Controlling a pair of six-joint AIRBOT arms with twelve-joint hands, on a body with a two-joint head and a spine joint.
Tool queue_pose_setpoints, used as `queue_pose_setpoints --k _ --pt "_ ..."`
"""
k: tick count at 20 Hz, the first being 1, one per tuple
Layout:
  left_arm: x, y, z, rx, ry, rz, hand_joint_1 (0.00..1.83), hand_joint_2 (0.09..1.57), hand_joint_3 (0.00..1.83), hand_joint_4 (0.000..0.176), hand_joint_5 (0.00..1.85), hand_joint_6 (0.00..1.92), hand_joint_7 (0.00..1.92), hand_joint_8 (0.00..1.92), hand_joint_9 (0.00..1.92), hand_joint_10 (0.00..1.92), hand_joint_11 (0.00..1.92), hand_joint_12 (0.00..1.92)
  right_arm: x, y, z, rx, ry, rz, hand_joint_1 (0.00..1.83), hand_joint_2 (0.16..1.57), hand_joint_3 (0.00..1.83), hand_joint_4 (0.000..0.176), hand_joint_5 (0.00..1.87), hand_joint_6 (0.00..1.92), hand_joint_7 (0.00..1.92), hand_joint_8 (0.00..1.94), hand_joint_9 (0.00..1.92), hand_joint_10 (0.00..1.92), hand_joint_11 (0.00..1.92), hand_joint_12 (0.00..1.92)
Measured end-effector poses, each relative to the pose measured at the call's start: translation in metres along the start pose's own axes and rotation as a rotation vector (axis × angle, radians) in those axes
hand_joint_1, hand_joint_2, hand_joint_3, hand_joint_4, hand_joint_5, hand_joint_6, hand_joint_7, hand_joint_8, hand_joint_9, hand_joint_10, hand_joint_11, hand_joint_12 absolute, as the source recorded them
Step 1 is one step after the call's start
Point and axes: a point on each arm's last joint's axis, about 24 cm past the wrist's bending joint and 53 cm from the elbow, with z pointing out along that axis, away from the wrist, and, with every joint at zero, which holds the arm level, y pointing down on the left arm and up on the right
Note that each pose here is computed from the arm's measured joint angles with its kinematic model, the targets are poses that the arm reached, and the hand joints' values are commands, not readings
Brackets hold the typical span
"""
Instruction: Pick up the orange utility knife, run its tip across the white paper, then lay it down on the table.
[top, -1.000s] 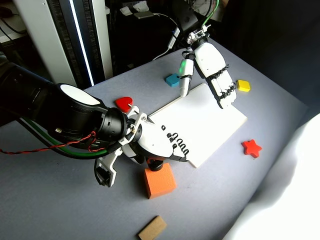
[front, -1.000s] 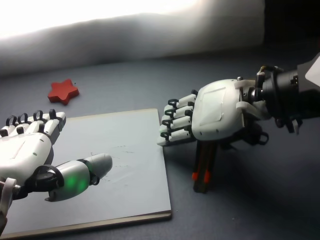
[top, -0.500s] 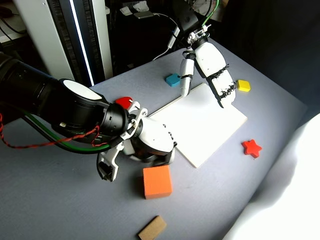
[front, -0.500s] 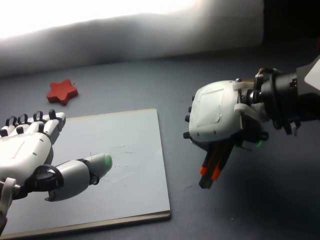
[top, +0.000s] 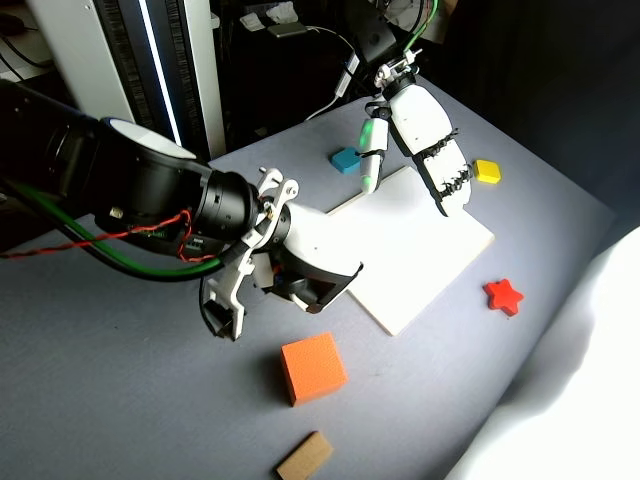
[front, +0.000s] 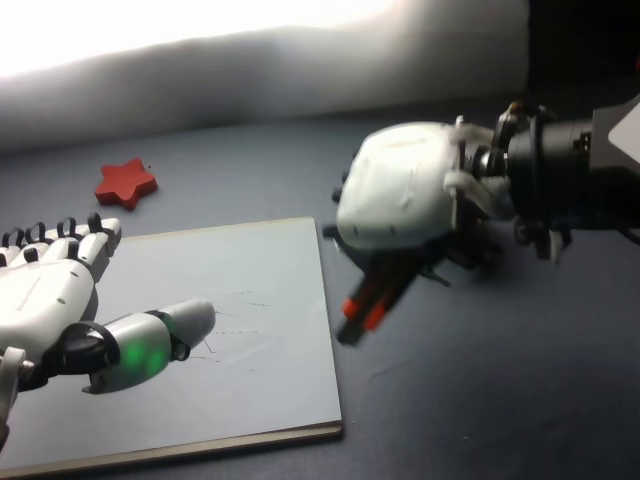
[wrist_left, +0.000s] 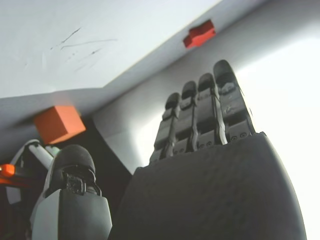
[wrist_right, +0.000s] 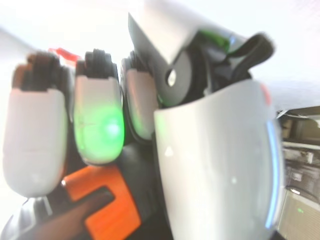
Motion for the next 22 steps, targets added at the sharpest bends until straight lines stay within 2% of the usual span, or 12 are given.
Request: queue_pose_setpoints --k 2,4,5,6,8,10,13,15,17,19,20,22 --pt "-0.005 0.004 0.005 -0.008 -0.014 0.000 0.00 1.10 0.00 0.000 0.00 0.00 0.04 0.00 0.04 0.01 0.00 0.27 -0.020 -0.006 -0.003 0.029 -0.056 0.044 1.43 0.97 0.66 0.176 1.42 1.92 1.62 1.94 1.71 1.92 1.80 1.92" --pt "-0.012 0.008 0.011 -0.016 -0.035 0.003 0.00 1.10 0.00 0.000 0.00 0.00 0.04 0.00 0.04 0.01 0.00 0.27 -0.026 -0.004 -0.011 -0.013 -0.053 0.078 1.41 0.98 0.65 0.176 1.42 1.92 1.61 1.94 1.69 1.92 1.78 1.92" --pt "-0.018 0.013 0.015 -0.026 -0.051 0.005 0.00 1.10 0.00 0.000 0.00 0.00 0.03 0.00 0.05 0.01 0.00 0.27 -0.027 0.002 -0.014 -0.059 -0.049 0.034 1.42 0.98 0.65 0.176 1.42 1.92 1.60 1.94 1.69 1.92 1.78 1.92" --pt "-0.023 0.016 0.019 -0.029 -0.060 0.007 0.00 1.11 0.01 0.000 0.00 0.00 0.04 0.00 0.05 0.01 0.00 0.25 -0.029 0.008 -0.016 -0.099 -0.079 -0.033 1.45 0.97 0.65 0.176 1.42 1.92 1.60 1.94 1.70 1.92 1.79 1.92" --pt "-0.028 0.018 0.024 -0.025 -0.060 0.015 0.00 1.12 0.01 0.000 0.00 0.00 0.02 0.00 0.03 0.00 0.00 0.19 -0.034 0.008 -0.014 -0.094 -0.139 -0.084 1.46 0.96 0.67 0.176 1.43 1.92 1.60 1.94 1.70 1.92 1.78 1.92" --pt "-0.036 0.025 0.029 -0.041 -0.067 0.019 0.00 1.12 0.01 0.000 0.00 0.00 0.03 0.00 0.04 0.00 0.00 0.19 -0.039 0.004 -0.008 -0.064 -0.209 -0.171 1.45 0.96 0.66 0.176 1.43 1.92 1.61 1.94 1.70 1.92 1.79 1.92" --pt "-0.056 0.039 0.034 -0.078 -0.105 0.020 0.00 1.11 0.00 0.000 0.00 0.00 0.04 0.00 0.04 0.00 0.00 0.18 -0.032 0.004 0.001 -0.053 -0.305 -0.293 1.46 0.97 0.65 0.176 1.44 1.92 1.62 1.94 1.71 1.92 1.80 1.92" --pt "-0.065 0.044 0.037 -0.088 -0.124 0.025 0.00 1.12 0.00 0.000 0.00 0.00 0.05 0.00 0.05 0.00 0.00 0.18 -0.035 0.013 0.008 -0.058 -0.416 -0.347 1.47 0.96 0.65 0.176 1.42 1.92 1.60 1.94 1.69 1.92 1.79 1.92" --pt "-0.066 0.047 0.040 -0.094 -0.117 0.024 0.00 1.13 0.00 0.000 0.00 0.00 0.04 0.00 0.05 0.00 0.00 0.20 -0.049 0.026 0.011 -0.076 -0.538 -0.394 1.48 0.95 0.65 0.176 1.44 1.92 1.61 1.94 1.70 1.92 1.79 1.92" --pt "-0.069 0.052 0.043 -0.108 -0.120 0.021 0.00 1.12 0.00 0.000 0.00 0.00 0.04 0.00 0.06 0.00 0.00 0.21 -0.058 0.038 0.011 -0.097 -0.628 -0.431 1.49 0.95 0.65 0.176 1.43 1.92 1.61 1.94 1.70 1.92 1.79 1.92" --pt "-0.072 0.054 0.045 -0.111 -0.126 0.022 0.00 1.13 0.00 0.000 0.00 0.00 0.05 0.01 0.06 0.00 0.00 0.22 -0.058 0.047 0.013 -0.113 -0.665 -0.444 1.50 0.94 0.65 0.176 1.43 1.92 1.60 1.94 1.69 1.92 1.78 1.92" --pt "-0.074 0.055 0.046 -0.110 -0.127 0.033 0.00 1.12 0.00 0.000 0.00 0.00 0.04 0.00 0.06 0.00 0.00 0.22 -0.048 0.064 0.024 -0.152 -0.675 -0.487 1.49 0.92 0.69 0.176 1.43 1.92 1.60 1.94 1.70 1.92 1.78 1.92"
